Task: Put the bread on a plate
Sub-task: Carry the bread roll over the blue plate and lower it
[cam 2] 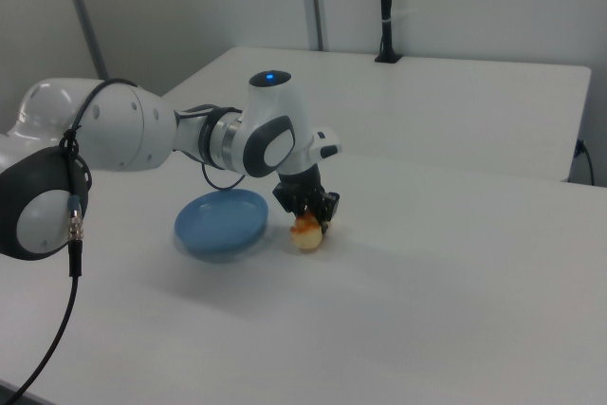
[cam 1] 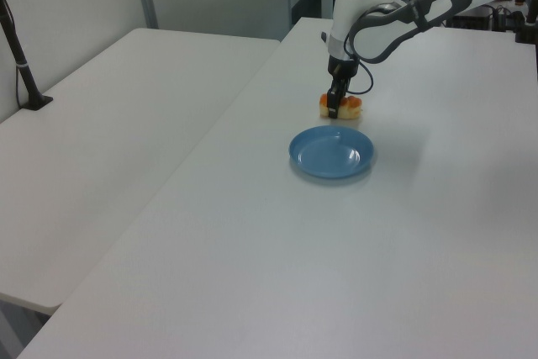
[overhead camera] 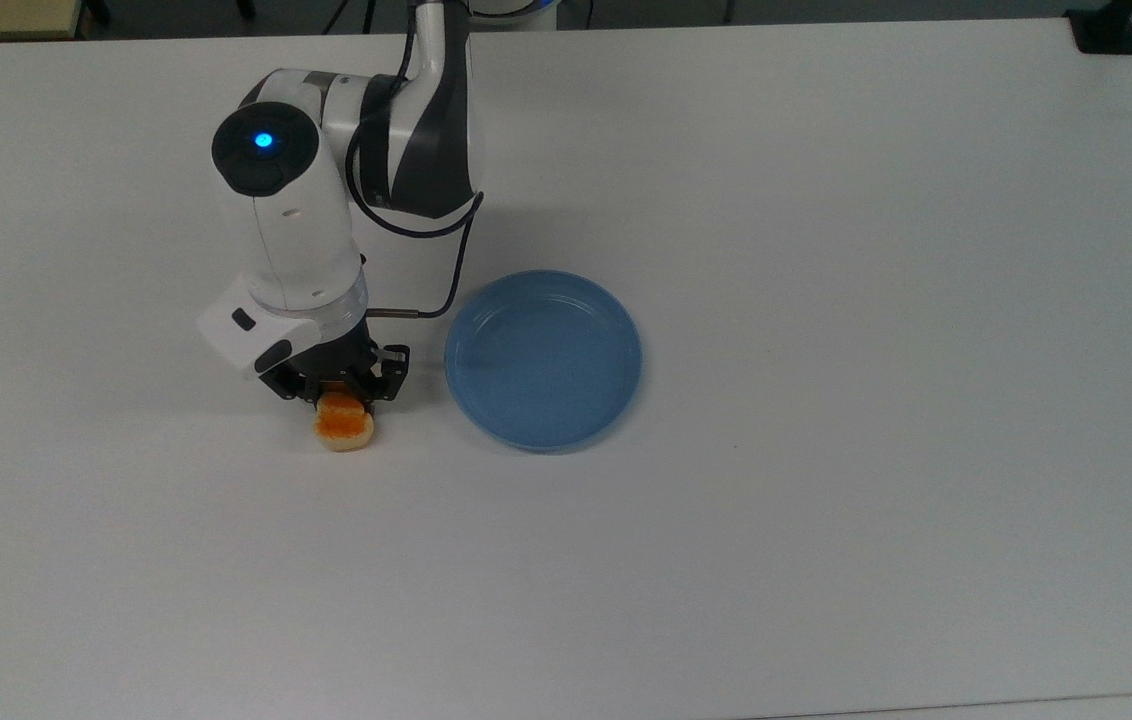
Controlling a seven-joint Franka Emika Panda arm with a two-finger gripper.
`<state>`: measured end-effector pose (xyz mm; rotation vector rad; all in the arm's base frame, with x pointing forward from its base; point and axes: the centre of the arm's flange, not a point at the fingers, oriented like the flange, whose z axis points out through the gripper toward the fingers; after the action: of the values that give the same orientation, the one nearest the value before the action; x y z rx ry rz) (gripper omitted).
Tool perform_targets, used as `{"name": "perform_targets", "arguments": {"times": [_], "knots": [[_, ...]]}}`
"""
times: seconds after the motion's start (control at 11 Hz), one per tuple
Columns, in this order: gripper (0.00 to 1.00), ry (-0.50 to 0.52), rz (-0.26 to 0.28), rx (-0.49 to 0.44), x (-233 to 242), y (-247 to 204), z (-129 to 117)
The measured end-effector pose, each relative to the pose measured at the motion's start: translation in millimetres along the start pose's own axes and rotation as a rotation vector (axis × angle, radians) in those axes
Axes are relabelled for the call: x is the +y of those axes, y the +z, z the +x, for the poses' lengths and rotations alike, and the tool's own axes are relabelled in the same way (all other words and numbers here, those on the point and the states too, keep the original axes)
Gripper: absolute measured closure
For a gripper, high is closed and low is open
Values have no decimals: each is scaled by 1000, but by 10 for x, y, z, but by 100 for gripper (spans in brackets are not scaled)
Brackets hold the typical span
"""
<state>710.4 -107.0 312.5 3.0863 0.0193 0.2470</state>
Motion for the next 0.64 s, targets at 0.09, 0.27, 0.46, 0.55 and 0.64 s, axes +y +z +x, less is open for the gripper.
{"name": "perform_targets", "arguments": {"times": [0.09,0.27,0.46,0.55,0.64], "knots": [[63,4,-2,16,-26,-102,35],[67,-11,3,-21,-198,-363,25],[65,-36,9,-53,-587,-582,-35],[65,-43,13,-63,-847,-615,-105],[65,-41,15,-76,-1082,-604,-170]]}}
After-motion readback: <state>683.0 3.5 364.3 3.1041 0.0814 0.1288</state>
